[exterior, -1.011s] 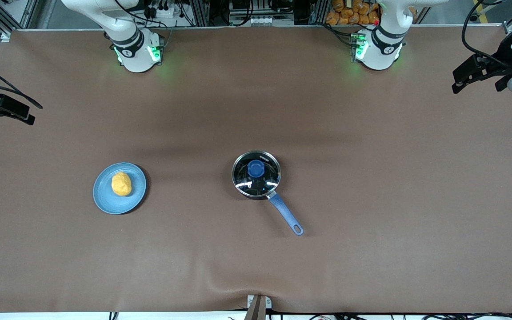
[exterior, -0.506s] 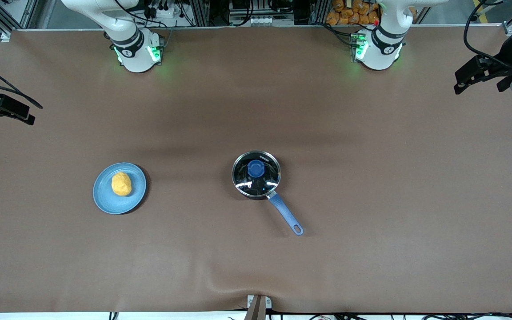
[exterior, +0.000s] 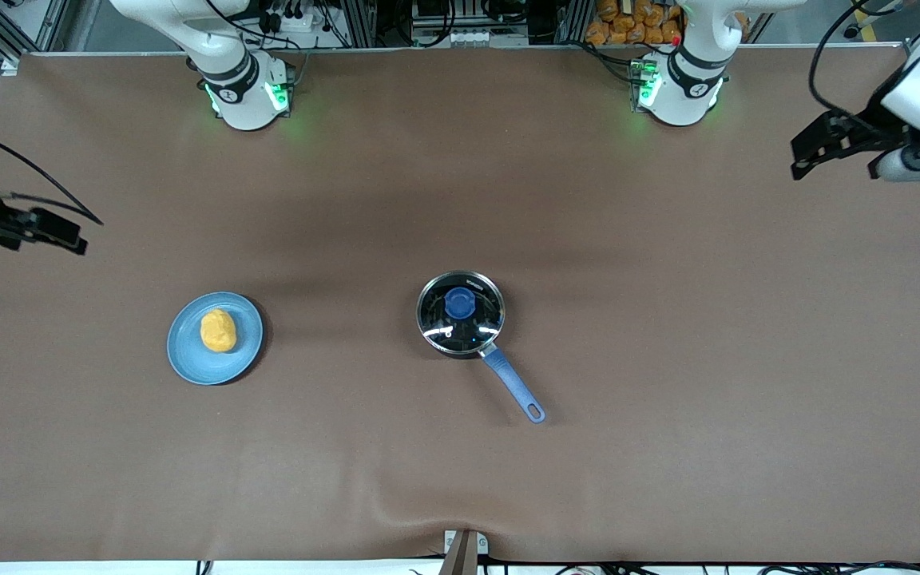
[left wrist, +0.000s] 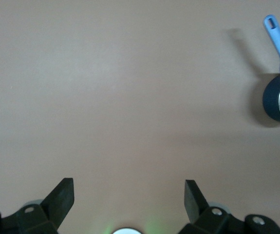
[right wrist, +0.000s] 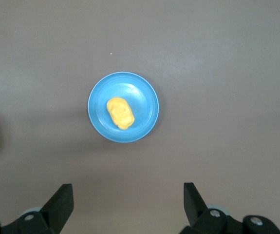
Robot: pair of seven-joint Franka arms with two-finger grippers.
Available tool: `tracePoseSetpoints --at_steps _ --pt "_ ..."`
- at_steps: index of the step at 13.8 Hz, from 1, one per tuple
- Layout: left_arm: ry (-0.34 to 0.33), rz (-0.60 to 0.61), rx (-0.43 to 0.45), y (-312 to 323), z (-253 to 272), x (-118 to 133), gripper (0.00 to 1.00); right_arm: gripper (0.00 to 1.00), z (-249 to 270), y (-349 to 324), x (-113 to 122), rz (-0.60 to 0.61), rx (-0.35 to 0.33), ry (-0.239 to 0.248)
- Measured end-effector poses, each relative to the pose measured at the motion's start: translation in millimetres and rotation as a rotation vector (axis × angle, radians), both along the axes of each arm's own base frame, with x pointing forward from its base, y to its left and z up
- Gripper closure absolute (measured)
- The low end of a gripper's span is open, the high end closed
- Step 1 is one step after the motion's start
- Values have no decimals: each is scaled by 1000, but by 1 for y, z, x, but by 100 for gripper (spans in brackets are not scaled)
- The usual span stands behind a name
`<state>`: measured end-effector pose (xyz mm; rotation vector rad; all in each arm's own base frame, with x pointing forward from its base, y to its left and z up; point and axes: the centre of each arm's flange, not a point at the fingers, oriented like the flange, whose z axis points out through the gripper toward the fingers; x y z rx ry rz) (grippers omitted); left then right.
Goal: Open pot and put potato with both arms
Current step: 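Reach the right gripper to the potato while the left gripper reaches the lid knob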
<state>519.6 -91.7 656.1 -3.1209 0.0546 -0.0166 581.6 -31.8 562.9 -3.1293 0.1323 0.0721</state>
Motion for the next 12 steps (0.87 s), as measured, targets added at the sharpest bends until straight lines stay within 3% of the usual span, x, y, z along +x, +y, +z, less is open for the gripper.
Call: tracePoseSetpoints --at_steps 2,7,10,12 --pt "-29 -62 -10 -42 -10 7 0 0 -30 -1 7 9 -2 15" --pt "22 -60 -58 -173 -88 17 0 0 -103 -13 33 122 -10 22" --pt "49 -41 -96 -259 -139 4 0 0 -169 -24 35 166 -15 14" --pt "18 -38 -61 -320 -171 -16 0 0 -211 -14 31 178 -4 31"
